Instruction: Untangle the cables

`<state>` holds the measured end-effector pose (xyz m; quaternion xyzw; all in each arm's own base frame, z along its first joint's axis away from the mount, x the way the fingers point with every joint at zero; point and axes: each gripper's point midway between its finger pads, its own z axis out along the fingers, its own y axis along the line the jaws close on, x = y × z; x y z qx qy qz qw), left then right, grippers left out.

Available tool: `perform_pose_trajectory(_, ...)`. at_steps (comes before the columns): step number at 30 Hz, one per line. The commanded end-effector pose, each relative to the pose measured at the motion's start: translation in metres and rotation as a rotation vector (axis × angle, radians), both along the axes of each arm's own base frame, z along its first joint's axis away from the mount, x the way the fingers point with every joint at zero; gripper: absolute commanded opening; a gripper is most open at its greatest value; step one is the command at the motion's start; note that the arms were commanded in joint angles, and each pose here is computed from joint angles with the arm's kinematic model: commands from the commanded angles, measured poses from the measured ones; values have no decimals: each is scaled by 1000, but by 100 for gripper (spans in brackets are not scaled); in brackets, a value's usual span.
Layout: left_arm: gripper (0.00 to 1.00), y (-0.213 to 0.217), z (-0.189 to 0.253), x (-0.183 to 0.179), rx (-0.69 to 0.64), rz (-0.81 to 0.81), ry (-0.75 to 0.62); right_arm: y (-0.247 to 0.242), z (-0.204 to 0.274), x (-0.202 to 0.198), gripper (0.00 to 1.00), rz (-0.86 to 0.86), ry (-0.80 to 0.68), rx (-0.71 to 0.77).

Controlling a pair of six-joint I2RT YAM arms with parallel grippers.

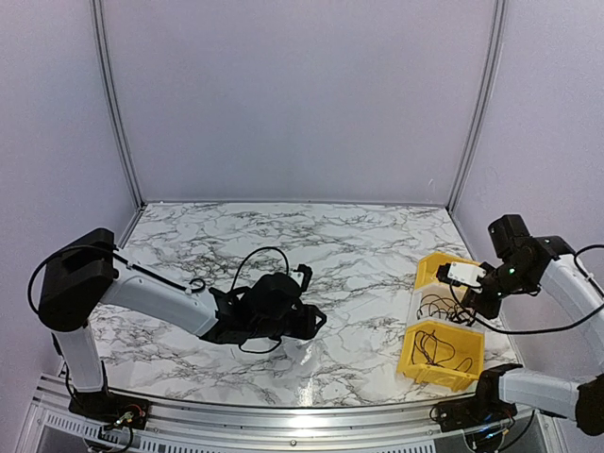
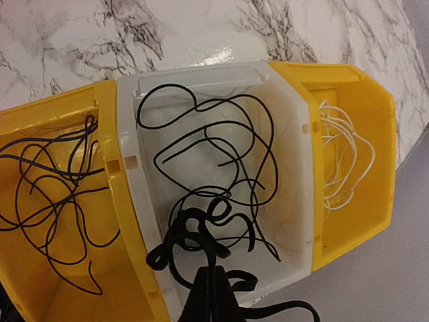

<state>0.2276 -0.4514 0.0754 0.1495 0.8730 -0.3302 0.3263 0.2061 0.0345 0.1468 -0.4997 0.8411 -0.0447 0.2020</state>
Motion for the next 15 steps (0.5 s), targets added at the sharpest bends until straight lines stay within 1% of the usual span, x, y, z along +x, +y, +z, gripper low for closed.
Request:
perform_pose_trajectory(1,33,-3,-11,-6,-7,-19,24,-2,-19,16,0,-19,-6,-10)
perform_pose_trajectory(6,33,2,-12,-7,-1,-15,20,7,-33,37,0,-56,17,50)
perform_pose_trajectory(9,33,4,-13,-7,5,-13,17,9,-50,50,0,-97,43,68)
perform_pose_trajectory(13,33,6,-13,-8,8,-15,16,8,-78,53,0,-141,125,69)
perform_pose_trajectory(14,33,7,-12,-8,8,-13,14,8,-83,52,2,-150,143,70)
perform_pose_trajectory(15,33,8,-12,-8,9,-14,11,8,-85,52,7,-156,153,70)
